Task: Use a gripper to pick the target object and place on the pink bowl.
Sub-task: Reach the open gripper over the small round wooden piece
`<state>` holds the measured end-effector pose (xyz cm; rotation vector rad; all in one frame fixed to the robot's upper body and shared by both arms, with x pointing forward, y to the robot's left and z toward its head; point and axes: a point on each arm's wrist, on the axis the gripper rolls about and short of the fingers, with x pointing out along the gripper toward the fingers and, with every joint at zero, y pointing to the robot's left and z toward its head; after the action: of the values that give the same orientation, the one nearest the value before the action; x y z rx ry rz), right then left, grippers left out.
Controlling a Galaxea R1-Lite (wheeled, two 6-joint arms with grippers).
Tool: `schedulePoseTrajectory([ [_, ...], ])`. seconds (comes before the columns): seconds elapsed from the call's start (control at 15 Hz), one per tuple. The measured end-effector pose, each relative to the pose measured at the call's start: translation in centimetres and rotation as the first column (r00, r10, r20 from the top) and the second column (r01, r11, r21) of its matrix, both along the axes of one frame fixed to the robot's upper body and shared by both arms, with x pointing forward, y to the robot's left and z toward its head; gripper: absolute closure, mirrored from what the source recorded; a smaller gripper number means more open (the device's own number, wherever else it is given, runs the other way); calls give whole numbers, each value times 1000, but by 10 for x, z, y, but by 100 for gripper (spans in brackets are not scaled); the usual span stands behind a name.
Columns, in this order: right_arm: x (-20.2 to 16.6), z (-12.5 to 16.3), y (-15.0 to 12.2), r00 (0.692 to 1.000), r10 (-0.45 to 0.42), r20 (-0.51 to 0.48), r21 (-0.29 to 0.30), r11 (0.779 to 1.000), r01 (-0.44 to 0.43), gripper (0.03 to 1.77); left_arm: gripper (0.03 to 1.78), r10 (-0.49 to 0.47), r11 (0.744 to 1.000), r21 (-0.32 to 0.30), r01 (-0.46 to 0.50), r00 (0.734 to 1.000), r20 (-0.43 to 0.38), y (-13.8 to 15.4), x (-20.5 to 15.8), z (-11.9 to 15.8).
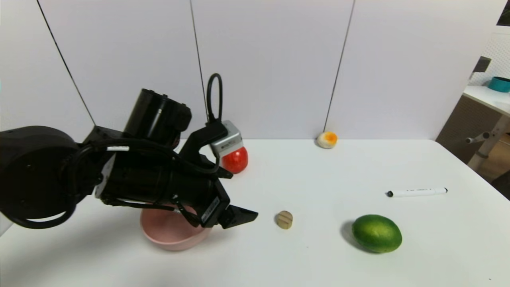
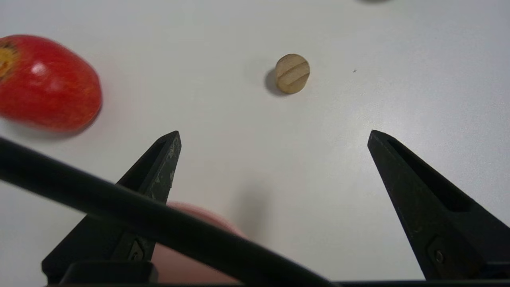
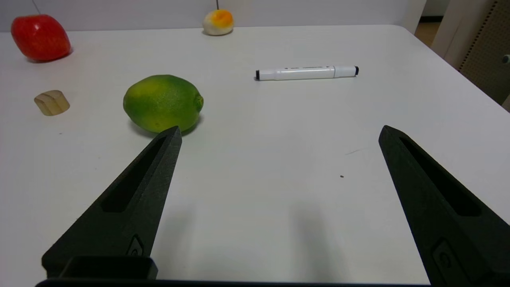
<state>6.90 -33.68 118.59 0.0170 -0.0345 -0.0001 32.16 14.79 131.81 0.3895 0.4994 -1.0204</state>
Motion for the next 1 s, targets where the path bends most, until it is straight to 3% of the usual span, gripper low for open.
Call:
schedulePoseTrajectory([
  [0.27,0,0,0,1000,1,0,0,1000,-1,9,12,-78,996,40,78,997,-3,-30,10,-15],
  [0.53,0,0,0,1000,0,0,0,1000,0,9,12,-115,993,23,114,993,26,-56,22,-32],
  [1.0,0,0,0,1000,1,0,0,1000,-1,9,12,-136,990,31,136,991,5,-76,30,-51],
])
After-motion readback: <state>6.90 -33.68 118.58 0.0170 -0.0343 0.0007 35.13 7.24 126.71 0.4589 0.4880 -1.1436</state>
